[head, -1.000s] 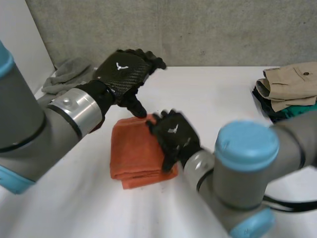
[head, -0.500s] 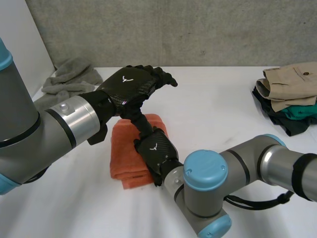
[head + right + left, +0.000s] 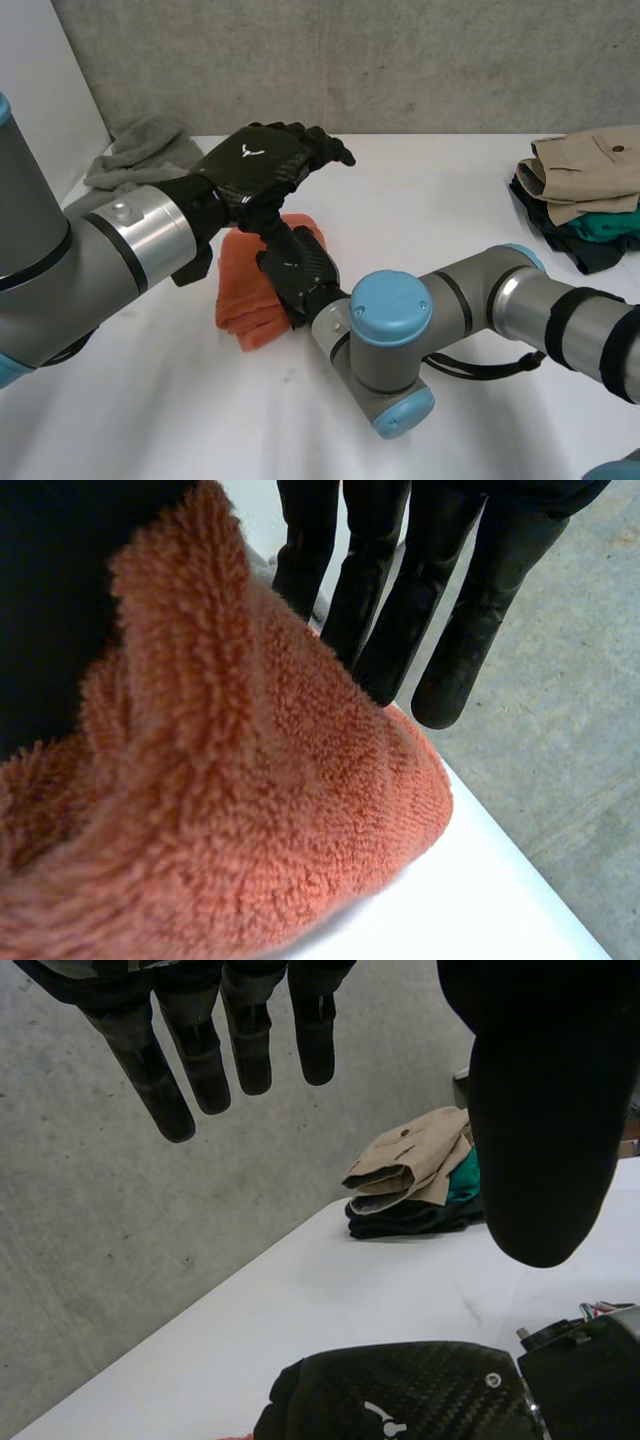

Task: Fold the laundry.

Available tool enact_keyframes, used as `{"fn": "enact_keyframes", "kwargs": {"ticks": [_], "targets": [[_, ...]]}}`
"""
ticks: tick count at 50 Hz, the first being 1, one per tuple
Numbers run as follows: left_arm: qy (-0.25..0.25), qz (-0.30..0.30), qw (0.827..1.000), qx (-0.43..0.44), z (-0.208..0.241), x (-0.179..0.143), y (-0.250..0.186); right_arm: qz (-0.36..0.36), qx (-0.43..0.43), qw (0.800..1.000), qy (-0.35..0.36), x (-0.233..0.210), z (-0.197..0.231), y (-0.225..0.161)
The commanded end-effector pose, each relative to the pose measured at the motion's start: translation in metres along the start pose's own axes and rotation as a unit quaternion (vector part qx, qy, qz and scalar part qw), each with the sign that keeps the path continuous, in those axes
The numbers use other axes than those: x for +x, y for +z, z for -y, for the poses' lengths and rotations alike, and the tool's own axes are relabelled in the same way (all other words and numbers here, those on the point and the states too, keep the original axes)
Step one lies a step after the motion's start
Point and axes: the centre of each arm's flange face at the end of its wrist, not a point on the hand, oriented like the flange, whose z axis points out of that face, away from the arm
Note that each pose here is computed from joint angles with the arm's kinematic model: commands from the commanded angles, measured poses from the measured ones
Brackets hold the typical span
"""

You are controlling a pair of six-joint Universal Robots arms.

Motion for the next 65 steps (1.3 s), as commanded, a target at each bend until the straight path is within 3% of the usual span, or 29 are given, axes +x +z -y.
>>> {"fn": "enact_keyframes", "kwargs": {"ticks": [1,5,10,13,28,45,65], "targets": [[0.003,0.008,1.0,0.007,0.005,-0.004,-0.003,-0.012,0.01,1.0,-0.001,0.009,0.003,0.009],[0.007,0.017,1.0,0.017,0.013,-0.009,-0.007,-0.045,0.01,0.999,-0.005,0.035,0.004,0.016],[0.001,0.03,0.999,0.031,0.022,-0.016,-0.012,-0.097,0.01,0.995,-0.011,0.1,-0.007,0.025],[-0.008,0.037,0.999,0.036,0.025,-0.021,-0.013,-0.097,0.01,0.995,-0.011,0.109,-0.01,0.025],[-0.027,0.046,0.998,0.034,0.023,-0.028,-0.014,-0.045,-0.016,0.999,-0.01,0.089,-0.033,0.018],[-0.031,0.045,0.998,0.028,0.018,-0.029,-0.012,-0.007,0.001,0.987,-0.16,0.122,-0.055,0.015],[-0.034,0.045,0.998,0.025,0.012,-0.031,-0.007,0.005,0.02,0.987,-0.161,0.111,-0.07,0.029]]}}
